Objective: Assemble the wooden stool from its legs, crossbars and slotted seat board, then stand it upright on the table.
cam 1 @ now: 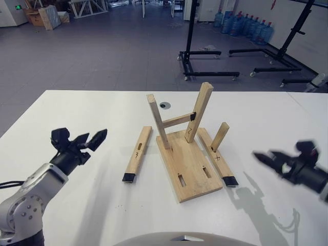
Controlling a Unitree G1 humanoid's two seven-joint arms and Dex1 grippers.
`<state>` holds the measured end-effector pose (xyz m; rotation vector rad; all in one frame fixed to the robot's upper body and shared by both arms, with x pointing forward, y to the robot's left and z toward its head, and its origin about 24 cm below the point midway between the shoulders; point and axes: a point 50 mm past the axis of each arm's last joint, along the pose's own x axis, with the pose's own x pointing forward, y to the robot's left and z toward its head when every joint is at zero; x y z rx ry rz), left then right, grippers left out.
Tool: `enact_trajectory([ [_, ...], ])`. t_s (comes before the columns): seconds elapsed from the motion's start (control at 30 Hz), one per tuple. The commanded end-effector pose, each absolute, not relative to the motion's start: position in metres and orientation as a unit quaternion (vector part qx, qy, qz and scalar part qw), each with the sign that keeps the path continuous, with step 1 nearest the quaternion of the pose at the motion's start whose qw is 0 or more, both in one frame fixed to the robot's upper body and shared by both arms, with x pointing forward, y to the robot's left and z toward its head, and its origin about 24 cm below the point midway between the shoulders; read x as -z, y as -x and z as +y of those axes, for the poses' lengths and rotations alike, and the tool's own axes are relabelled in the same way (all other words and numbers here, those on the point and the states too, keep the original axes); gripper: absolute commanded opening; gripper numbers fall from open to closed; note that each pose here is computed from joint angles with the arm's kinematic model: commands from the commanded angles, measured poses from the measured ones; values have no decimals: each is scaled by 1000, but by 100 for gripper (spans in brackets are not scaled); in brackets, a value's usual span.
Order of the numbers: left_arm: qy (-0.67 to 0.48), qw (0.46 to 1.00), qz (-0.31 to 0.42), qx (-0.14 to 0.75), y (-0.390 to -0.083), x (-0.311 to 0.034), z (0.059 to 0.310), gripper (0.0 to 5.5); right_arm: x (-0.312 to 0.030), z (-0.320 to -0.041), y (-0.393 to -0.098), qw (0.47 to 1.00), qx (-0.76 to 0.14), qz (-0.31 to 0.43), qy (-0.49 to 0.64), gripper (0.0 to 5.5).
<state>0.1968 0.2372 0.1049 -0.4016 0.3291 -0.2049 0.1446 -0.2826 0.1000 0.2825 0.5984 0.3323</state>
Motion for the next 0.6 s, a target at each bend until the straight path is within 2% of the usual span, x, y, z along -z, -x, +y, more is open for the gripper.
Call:
enact_trajectory([
  [0.03,189,959,169,124,-200,-105,210,535,-82,-254,-156,943,-167,263,-114,462],
  [0.23,184,961,163,130,-204,-107,203,535,-74,-239,-169,958,-143,230,-94,462],
  [0.43,189,961,156,129,-210,-106,200,535,-50,-227,-186,957,-139,253,-40,462],
  [0.6,191,961,152,132,-214,-107,197,535,-33,-229,-189,954,-130,270,-30,462],
])
